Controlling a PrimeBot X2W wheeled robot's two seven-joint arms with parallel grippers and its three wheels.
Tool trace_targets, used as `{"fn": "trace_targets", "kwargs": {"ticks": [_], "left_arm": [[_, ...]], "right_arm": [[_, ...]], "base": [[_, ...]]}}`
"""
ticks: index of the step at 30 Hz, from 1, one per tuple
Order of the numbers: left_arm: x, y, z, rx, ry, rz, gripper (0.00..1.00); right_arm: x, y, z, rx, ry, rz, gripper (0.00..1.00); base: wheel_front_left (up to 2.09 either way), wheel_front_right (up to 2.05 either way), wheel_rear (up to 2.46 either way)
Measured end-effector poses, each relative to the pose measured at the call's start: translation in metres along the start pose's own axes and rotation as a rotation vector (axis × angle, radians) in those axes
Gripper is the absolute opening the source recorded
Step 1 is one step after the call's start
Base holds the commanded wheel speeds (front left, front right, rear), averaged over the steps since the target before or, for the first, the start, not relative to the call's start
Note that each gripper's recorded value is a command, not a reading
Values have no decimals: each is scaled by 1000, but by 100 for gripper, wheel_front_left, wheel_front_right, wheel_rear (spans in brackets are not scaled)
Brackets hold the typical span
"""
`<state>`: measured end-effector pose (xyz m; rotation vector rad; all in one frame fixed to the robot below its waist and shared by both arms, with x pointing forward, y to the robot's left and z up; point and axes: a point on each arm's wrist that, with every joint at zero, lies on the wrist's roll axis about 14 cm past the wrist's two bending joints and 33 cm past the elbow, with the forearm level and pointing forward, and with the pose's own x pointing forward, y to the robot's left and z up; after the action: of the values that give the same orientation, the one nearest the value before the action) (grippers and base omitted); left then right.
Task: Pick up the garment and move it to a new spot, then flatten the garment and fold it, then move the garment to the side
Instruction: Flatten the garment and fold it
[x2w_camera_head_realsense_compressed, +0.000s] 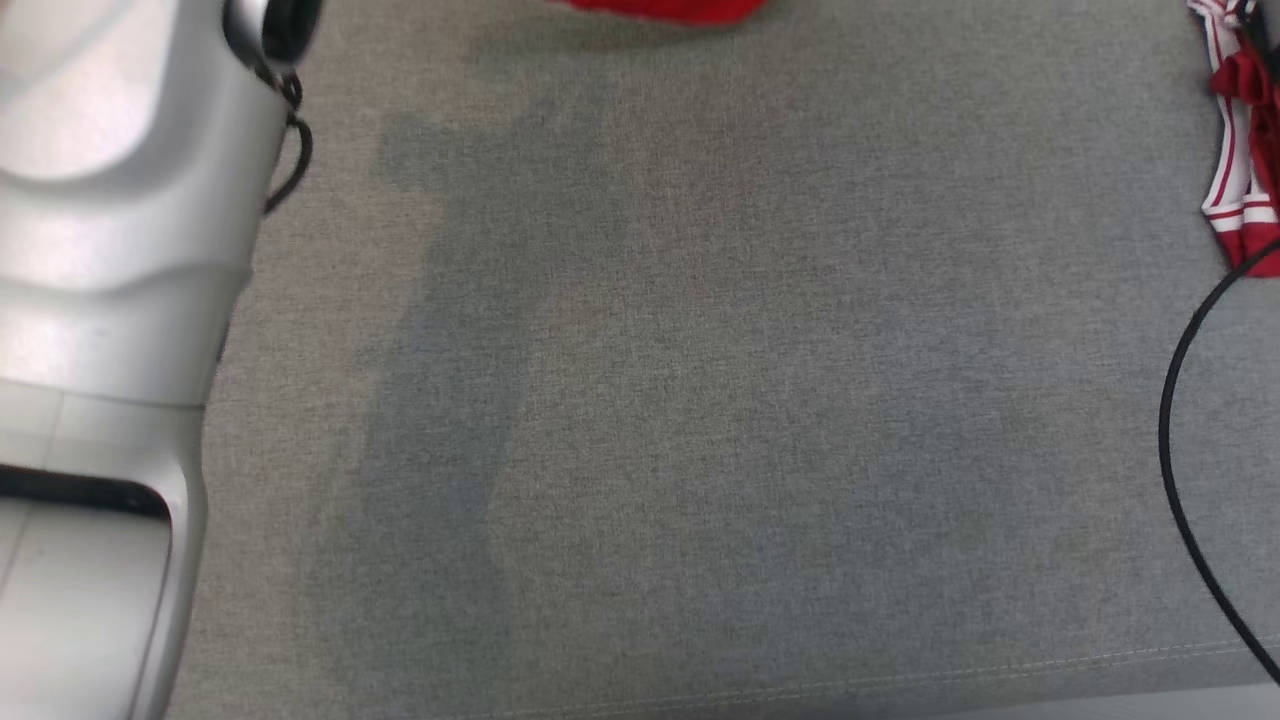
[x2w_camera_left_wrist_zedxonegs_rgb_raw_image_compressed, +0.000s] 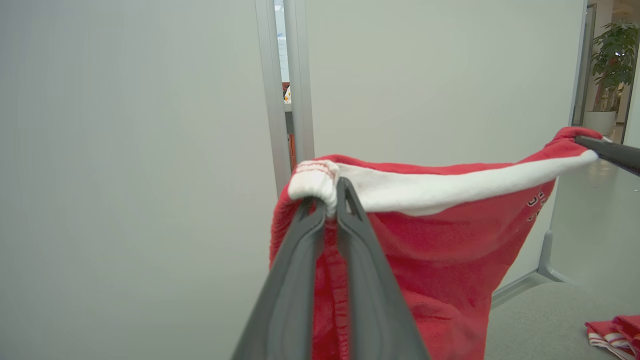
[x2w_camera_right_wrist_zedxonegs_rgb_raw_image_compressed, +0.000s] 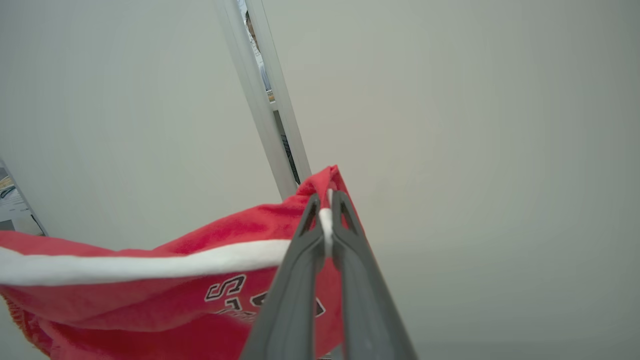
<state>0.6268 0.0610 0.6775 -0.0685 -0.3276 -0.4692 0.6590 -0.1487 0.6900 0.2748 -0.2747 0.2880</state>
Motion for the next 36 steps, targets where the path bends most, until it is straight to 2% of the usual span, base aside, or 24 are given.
{"fn": "trace_targets", "kwargs": {"ticks": [3, 6, 10, 13, 18, 24, 31, 36], "left_arm": [[24, 2, 10, 33, -31, -21, 0], [39, 1, 14, 37, -66, -38, 0], [43, 3, -11, -3, -41, -35, 0], [33, 4, -44, -30, 17, -30, 0], [-2, 8, -79, -89, 62, 3, 0], [-75, -21, -123, -183, 141, 41, 0], [-164, -48, -149, -263, 242, 143, 0], [-218, -79, -159, -295, 333, 148, 0]], "right_arm": [[21, 4, 13, -28, -36, 19, 0], [31, 6, 9, -36, -47, 35, 0], [32, 2, -20, -20, -11, 39, 0], [19, -3, -58, 15, 45, 35, 0], [-25, -8, -112, 36, 152, 42, 0], [-103, -18, -167, 72, 310, 20, 0], [-180, -16, -183, 136, 385, -22, 0], [-236, -19, -185, 157, 425, -78, 0]], "base": [[0, 0, 0], [0, 0, 0], [0, 0, 0], [0, 0, 0], [0, 0, 0], [0, 0, 0], [0, 0, 0], [0, 0, 0]]}}
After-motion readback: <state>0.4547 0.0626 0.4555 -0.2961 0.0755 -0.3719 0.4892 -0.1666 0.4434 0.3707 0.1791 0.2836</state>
